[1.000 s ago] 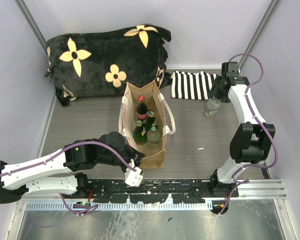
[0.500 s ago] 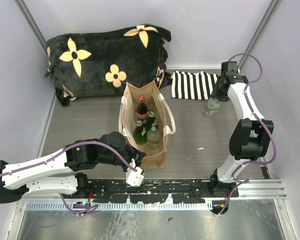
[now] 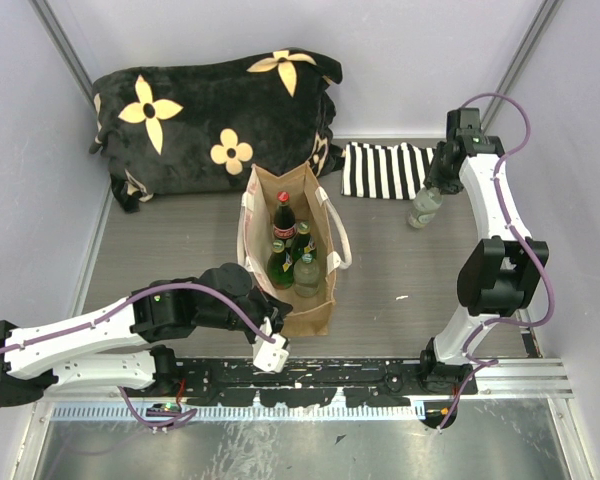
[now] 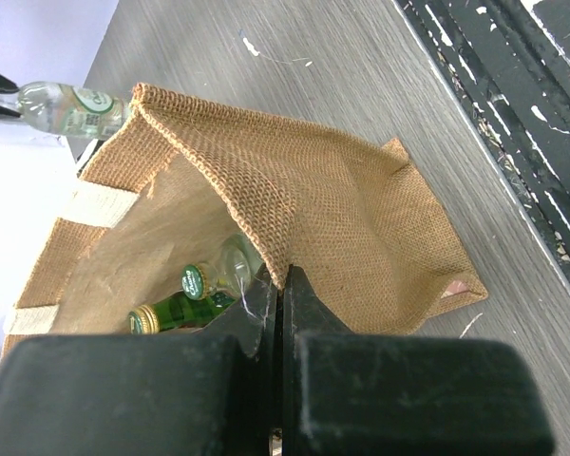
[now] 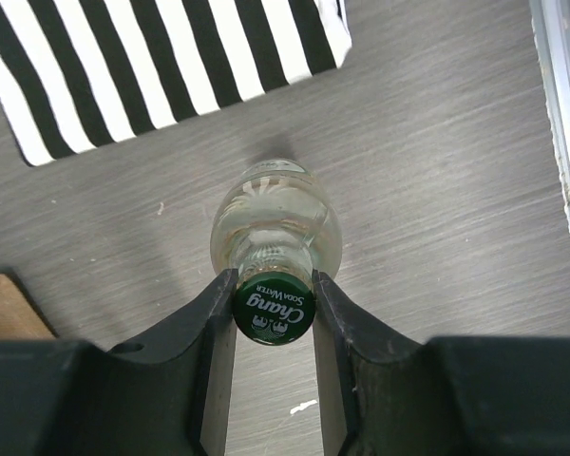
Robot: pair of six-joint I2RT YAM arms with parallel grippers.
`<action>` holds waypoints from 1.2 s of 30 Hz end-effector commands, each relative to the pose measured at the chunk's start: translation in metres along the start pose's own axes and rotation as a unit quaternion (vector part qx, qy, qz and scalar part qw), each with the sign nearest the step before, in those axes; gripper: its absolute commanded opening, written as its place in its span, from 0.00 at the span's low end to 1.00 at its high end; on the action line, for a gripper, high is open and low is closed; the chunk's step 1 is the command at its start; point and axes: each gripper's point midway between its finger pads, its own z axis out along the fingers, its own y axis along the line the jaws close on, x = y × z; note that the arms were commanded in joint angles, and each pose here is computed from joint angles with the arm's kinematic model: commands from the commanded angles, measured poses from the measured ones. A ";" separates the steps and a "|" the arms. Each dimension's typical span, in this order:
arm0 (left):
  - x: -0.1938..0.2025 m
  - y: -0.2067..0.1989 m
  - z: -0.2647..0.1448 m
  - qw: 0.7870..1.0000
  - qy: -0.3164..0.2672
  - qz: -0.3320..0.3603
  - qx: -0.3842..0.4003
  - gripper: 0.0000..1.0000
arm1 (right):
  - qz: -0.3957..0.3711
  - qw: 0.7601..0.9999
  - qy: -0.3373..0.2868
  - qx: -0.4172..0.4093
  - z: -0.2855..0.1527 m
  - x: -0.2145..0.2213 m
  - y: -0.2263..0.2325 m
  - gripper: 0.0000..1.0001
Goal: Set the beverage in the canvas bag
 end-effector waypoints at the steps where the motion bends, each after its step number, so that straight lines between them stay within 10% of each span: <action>1: 0.024 -0.027 0.008 0.998 0.043 -0.003 0.043 0.00 | -0.002 0.996 -0.082 -0.040 -0.043 -0.048 0.017 0.01; 36: 0.025 -0.028 0.009 0.997 0.047 0.015 0.056 0.00 | -0.133 0.928 -0.163 -0.307 -0.283 0.004 0.177 0.01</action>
